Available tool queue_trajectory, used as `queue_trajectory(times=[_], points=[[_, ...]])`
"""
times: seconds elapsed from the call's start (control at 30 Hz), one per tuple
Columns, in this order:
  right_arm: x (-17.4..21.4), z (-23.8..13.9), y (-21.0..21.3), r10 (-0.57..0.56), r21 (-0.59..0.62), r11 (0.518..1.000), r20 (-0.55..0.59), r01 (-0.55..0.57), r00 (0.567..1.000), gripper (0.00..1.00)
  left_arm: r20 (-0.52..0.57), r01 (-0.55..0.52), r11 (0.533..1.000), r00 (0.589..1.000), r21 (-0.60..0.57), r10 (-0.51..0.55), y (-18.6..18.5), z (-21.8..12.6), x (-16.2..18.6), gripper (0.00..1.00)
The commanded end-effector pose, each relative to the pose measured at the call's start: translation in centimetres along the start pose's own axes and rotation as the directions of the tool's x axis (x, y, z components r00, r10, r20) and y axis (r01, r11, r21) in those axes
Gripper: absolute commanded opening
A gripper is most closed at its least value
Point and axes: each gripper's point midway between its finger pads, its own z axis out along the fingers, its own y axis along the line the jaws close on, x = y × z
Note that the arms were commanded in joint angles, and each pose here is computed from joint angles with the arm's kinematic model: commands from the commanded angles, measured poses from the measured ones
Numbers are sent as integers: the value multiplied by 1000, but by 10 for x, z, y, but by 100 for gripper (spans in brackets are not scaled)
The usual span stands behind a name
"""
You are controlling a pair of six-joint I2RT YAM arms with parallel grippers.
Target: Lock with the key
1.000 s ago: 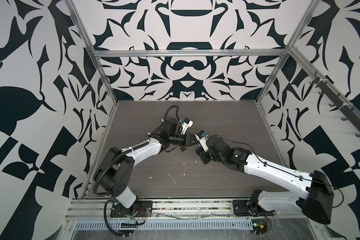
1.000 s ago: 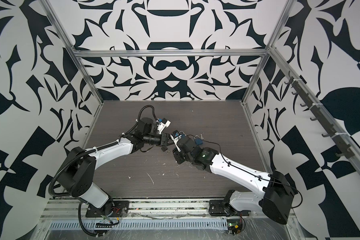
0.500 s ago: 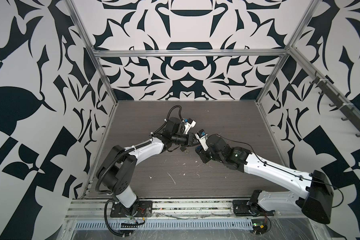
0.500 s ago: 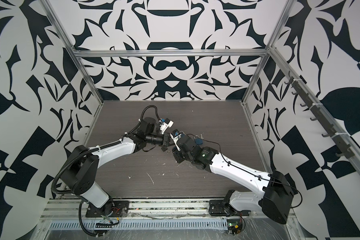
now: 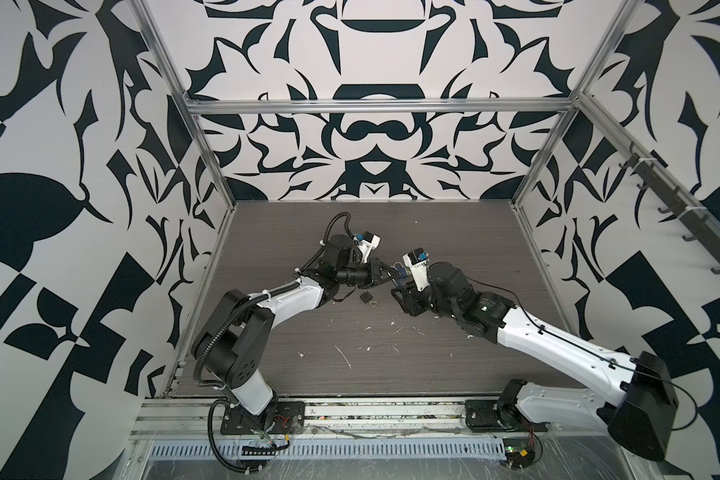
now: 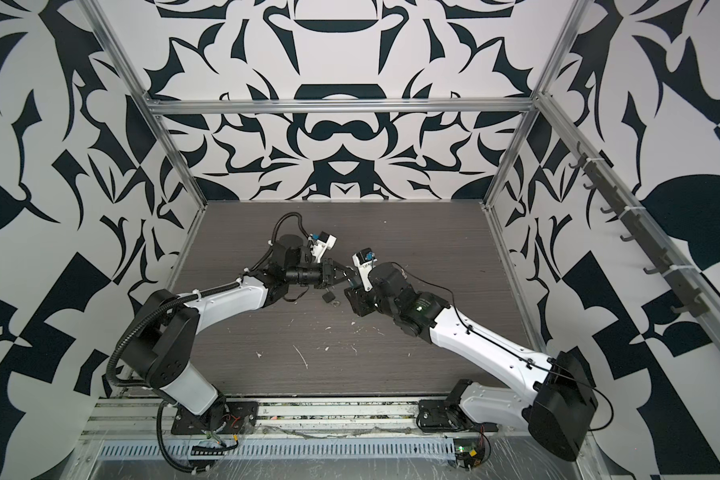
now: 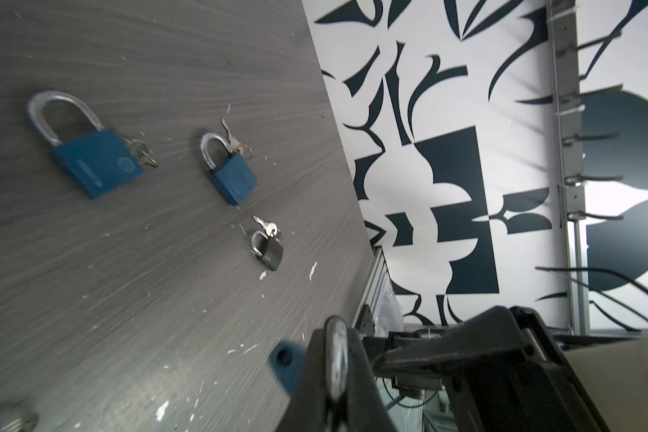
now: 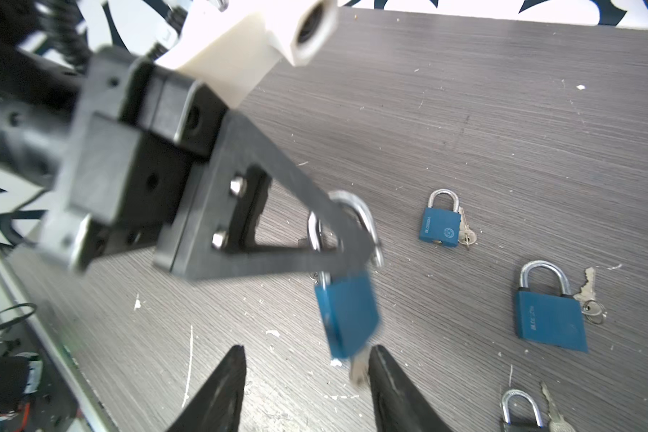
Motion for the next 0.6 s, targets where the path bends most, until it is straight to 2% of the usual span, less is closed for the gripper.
queue_trajectory(times=[0.0,0.1,0.27,0.57], points=[[-18,-14,4,67,-77,995,85,-60,994,55,87,-1,998,996,69,-5,-12,-1,-24,0],[-21,-21,-6,81,-99,993,119,-70,990,52,90,25,997,995,76,-32,-13,1,-28,0],[-29,-24,-7,27,-127,992,183,-4,983,50,94,74,993,992,91,-83,-15,3,-33,0],[-35,-5,-4,-26,-144,988,197,55,980,48,48,103,989,993,108,-109,-24,4,-30,0]])
